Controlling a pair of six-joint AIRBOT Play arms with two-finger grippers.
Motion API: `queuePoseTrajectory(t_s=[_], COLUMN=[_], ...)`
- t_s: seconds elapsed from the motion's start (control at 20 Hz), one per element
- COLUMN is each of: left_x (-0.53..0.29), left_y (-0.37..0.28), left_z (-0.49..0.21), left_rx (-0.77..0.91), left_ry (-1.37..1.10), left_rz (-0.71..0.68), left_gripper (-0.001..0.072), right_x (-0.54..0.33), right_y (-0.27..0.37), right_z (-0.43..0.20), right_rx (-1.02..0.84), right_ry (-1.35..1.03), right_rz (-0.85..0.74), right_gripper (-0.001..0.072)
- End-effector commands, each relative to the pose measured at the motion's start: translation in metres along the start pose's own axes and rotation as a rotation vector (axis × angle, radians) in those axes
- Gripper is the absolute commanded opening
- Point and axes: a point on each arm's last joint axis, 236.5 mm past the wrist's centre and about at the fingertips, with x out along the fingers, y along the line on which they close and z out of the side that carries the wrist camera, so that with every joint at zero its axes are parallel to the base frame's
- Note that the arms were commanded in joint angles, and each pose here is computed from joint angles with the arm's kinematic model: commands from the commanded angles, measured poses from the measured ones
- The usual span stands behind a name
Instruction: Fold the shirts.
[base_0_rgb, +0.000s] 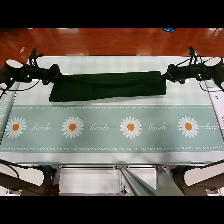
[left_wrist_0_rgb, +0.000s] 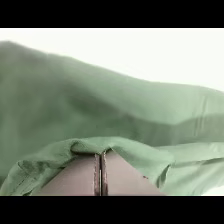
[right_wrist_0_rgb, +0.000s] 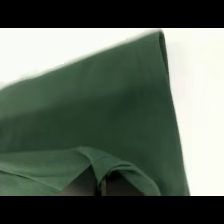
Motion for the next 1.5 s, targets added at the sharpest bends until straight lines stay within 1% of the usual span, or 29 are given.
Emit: queuePoseTrajectory(t_s=[0.0, 0.2, 0.4, 0.45, 0.5, 0.55, 0.6, 0.7, 0.8, 0.85, 0.9, 1.0, 1.05, 1.1, 1.15, 1.2, 1.25, 1.45], left_x=[0.017, 0.03, 0.039, 0.04, 0.04, 0.038, 0.033, 0.013, -0.017, -0.037, -0.055, -0.092, -0.106, -0.114, -0.116, -0.114, -0.109, -0.083], left_y=[-0.005, -0.002, 0.005, 0.005, 0.002, 0.001, -0.003, -0.005, 0.008, 0.014, 0.018, 0.016, 0.005, -0.015, -0.043, -0.067, -0.082, -0.099], left_z=[0.023, 0.031, 0.024, 0.021, 0.017, 0.013, 0.006, -0.003, -0.003, 0.001, 0.007, 0.02, 0.024, 0.018, 0.002, -0.016, -0.034, -0.077], left_rx=[0.003, 0.009, -0.003, -0.005, -0.021, -0.048, -0.047, -0.031, -0.037, -0.009, 0.025, 0.101, 0.142, 0.202, 0.268, 0.311, 0.344, 0.376], left_ry=[-0.021, -0.019, 0.008, 0.019, 0.036, 0.056, 0.095, 0.179, 0.212, 0.198, 0.17, 0.088, 0.032, 0.005, -0.006, -0.011, -0.021, -0.006], left_rz=[-0.032, -0.034, -0.032, -0.035, -0.045, -0.051, -0.064, -0.087, -0.041, 0.003, 0.05, 0.138, 0.145, 0.109, 0.038, -0.024, -0.047, -0.052], left_gripper=[0.0014, 0.0014, 0.0014, 0.0016, 0.0085, 0.0333, 0.0502, 0.0506, 0.0505, 0.0505, 0.0505, 0.0504, 0.0504, 0.0504, 0.0504, 0.0503, 0.0503, 0.0503], right_x=[0.018, 0.03, 0.035, 0.035, 0.035, 0.033, 0.027, 0.005, -0.034, -0.058, -0.082, -0.12, -0.131, -0.135, -0.131, -0.119, -0.104, -0.049], right_y=[0.001, -0.002, -0.005, -0.005, -0.003, -0.002, -0.003, -0.009, -0.02, -0.024, -0.035, -0.075, -0.094, -0.108, -0.122, -0.131, -0.136, -0.098], right_z=[0.017, 0.03, 0.034, 0.036, 0.037, 0.037, 0.036, 0.037, 0.039, 0.039, 0.039, 0.034, 0.028, 0.019, 0.006, -0.009, -0.021, -0.028], right_rx=[0.01, 0.03, 0.054, 0.058, 0.076, 0.083, 0.084, 0.121, 0.152, 0.151, 0.129, 0.139, 0.169, 0.216, 0.276, 0.338, 0.387, 0.443], right_ry=[-0.016, -0.036, -0.054, -0.064, -0.069, -0.067, -0.051, -0.034, -0.027, -0.027, -0.036, -0.083, -0.115, -0.141, -0.156, -0.152, -0.14, -0.09], right_rz=[0.025, 0.043, 0.052, 0.052, 0.062, 0.07, 0.077, 0.093, 0.107, 0.112, 0.077, -0.087, -0.139, -0.158, -0.163, -0.149, -0.12, 0.114], right_gripper=[0.0023, 0.0023, 0.0024, 0.0063, 0.0297, 0.041, 0.0411, 0.041, 0.041, 0.041, 0.0409, 0.0409, 0.041, 0.0409, 0.0409, 0.0409, 0.0409, 0.0409])
